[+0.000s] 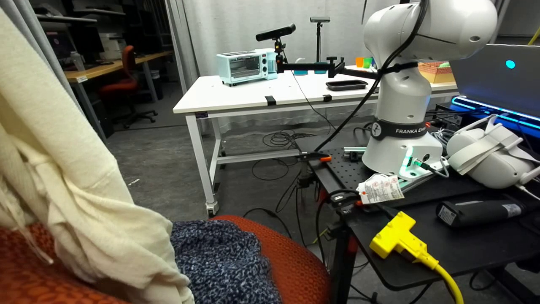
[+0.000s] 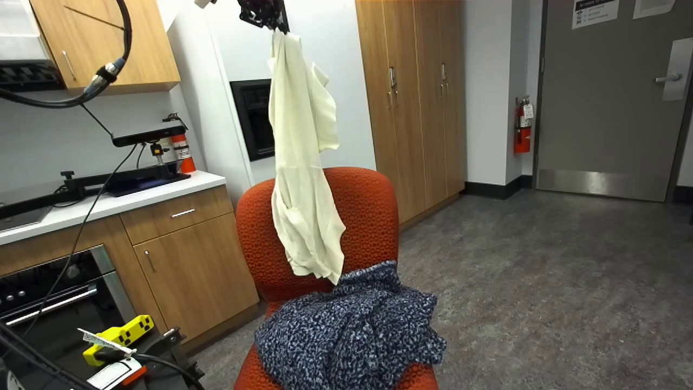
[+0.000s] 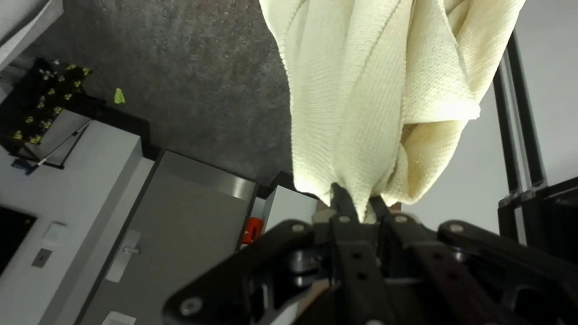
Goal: Put the white piece of clothing on the seat.
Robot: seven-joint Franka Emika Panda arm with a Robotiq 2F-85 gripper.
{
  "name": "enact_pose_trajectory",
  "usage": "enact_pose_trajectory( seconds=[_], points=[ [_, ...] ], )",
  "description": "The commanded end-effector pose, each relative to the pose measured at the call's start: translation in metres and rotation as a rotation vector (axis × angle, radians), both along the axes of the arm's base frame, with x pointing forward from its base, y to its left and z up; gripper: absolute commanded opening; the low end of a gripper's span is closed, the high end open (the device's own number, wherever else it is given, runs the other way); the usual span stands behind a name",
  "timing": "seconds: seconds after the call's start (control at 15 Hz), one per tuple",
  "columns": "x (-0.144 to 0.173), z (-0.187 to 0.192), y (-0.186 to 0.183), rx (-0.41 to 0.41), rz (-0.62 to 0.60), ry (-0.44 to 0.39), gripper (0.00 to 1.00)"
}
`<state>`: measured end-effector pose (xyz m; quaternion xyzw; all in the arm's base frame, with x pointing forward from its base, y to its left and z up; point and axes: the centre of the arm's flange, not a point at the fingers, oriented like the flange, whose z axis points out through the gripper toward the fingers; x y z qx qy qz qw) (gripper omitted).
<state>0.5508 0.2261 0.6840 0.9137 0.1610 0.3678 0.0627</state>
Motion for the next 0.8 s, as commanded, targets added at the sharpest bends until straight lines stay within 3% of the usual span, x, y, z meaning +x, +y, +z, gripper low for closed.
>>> enact_pose_trajectory(
  seconds=[0.0,0.33,0.73],
  points=[
    [-0.042,0.048,-0.024,-0.021,-0.055,-0.068,0.03],
    [-0.087,0.103,-0.037,-0.057,-0.086,-0.15,0.03],
    [-0.107,0.133,-0.082,-0.021,-0.181,-0.197,0.03]
  ],
)
